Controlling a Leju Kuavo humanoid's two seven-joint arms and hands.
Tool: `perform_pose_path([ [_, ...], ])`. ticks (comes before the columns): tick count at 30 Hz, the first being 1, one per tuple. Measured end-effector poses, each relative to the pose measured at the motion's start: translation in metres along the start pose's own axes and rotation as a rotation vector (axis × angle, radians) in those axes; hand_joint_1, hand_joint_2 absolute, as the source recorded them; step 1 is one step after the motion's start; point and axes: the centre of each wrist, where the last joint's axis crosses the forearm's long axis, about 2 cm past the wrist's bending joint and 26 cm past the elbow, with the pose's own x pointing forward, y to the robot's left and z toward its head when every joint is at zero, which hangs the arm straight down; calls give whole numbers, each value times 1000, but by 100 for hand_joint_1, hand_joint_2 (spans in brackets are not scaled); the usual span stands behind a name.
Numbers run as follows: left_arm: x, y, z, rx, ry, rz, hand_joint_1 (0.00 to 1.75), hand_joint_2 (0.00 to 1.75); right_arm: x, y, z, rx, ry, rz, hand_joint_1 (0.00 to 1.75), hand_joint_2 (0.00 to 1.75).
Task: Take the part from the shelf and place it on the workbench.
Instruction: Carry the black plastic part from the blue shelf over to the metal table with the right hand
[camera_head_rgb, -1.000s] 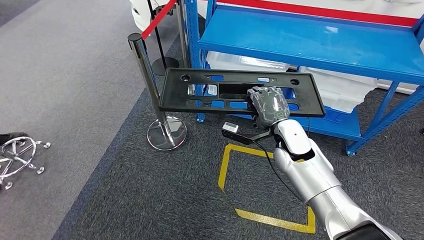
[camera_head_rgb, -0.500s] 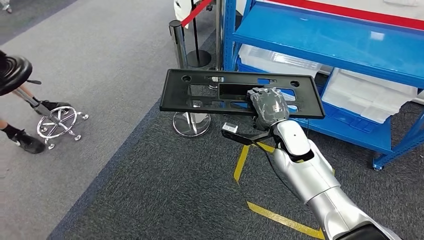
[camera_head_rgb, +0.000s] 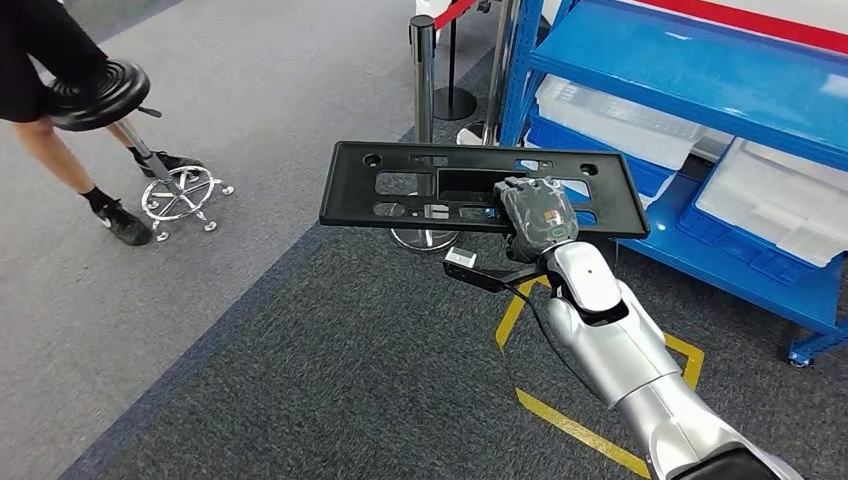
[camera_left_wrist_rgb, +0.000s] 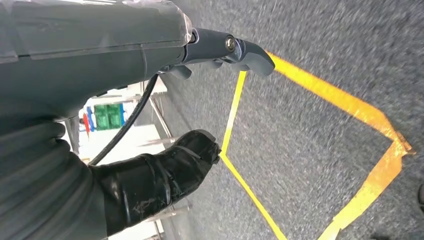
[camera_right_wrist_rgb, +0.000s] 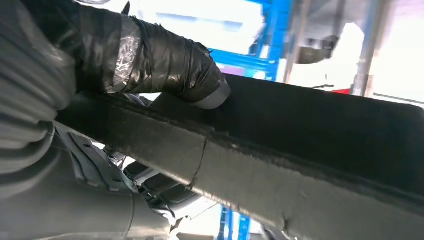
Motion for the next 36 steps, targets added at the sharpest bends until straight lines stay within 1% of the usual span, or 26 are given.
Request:
perform_pose_path([
  [4,-3,0,-1,0,7,-1,0,175,2,0,-2,-2,-2,-2,175,175],
  [11,-1,-2,0,-6,2,-4,0,175,2,-1,-2,-3,-3,-1,175,175],
  [17,1,2,0,2,-2,-6,0,175,1,-4,-5,-10,-6,3,175,175],
  [22,1,0,0,-2,-2,-12,0,175,0,-3,-4,-3,-4,5,175,175],
  [36,-3,-3,-1,-17,-16,0,0,175,-3,-4,-3,-4,-2,13,175,175],
])
